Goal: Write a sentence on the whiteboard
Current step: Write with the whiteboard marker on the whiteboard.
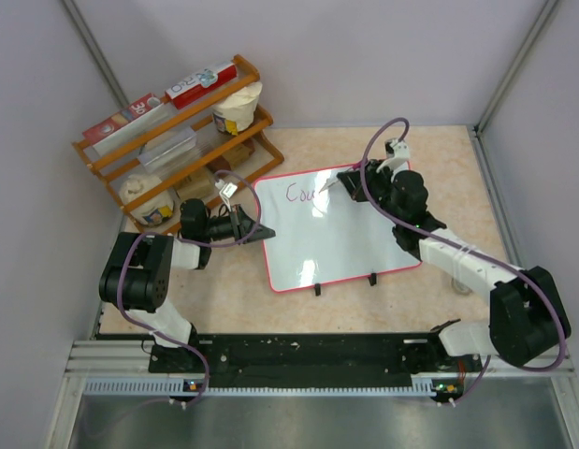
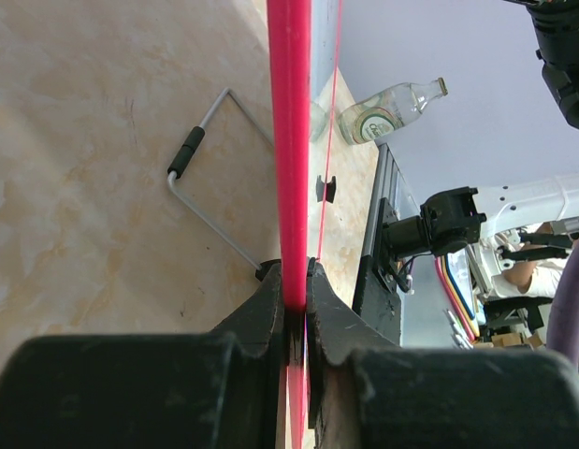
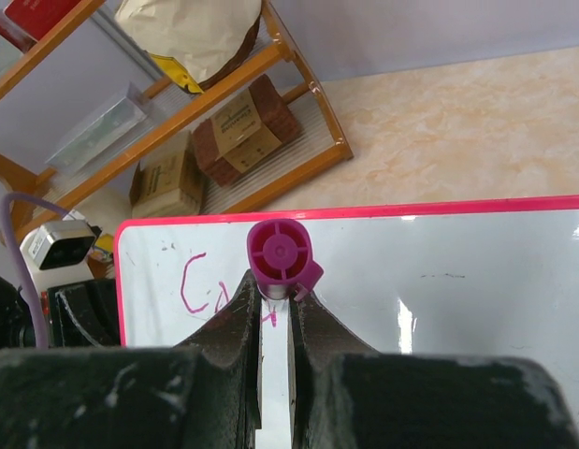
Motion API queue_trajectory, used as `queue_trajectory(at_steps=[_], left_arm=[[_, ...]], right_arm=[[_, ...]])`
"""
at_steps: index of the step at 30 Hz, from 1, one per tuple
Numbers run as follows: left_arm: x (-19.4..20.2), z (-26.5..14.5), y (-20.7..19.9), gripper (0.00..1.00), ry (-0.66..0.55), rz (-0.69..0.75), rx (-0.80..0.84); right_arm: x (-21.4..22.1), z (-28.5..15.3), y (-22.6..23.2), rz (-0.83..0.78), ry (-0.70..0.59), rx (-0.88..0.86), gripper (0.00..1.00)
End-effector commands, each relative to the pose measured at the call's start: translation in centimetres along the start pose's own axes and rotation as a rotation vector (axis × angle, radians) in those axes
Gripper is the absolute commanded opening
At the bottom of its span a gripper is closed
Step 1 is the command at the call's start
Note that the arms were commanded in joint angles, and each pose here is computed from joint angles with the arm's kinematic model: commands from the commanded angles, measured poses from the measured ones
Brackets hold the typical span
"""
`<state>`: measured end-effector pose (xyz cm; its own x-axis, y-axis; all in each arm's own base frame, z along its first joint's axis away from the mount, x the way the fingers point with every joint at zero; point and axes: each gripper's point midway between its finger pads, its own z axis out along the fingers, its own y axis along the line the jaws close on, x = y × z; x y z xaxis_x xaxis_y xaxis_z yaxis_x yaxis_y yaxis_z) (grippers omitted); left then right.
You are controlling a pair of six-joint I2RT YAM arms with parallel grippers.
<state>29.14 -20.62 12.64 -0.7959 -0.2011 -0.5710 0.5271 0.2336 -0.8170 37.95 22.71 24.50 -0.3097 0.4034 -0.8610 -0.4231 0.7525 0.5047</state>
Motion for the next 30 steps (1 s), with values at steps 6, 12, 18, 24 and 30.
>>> queue_trajectory(at_steps=[6,12,18,24,30], left_arm=[[-1.5,0.2,0.2,0.00,-0.039,0.122,-0.016],[-1.5,0.2,0.2,0.00,-0.039,0.122,-0.016],[-1.5,0.2,0.2,0.00,-0.041,0.125,-0.016],[-1.5,0.2,0.2,0.00,-0.039,0.122,-0.016],[-1.6,0.2,0.3,0.00,-0.041,0.125,-0.016]], right_arm=[[-2.5,1.0,0.0,-0.030,-0.064,0.021,0.00],[-2.6,1.0,-0.1,-0.027,-0.070,0.030,0.00],[-2.9,1.0,-0.5,-0.008,-0.081,0.043,0.00],[-3.0,1.1,-0.7,-0.010,-0.082,0.044,0.00],[-2.6,1.2,-0.9,-0.021,-0.065,0.052,0.00]])
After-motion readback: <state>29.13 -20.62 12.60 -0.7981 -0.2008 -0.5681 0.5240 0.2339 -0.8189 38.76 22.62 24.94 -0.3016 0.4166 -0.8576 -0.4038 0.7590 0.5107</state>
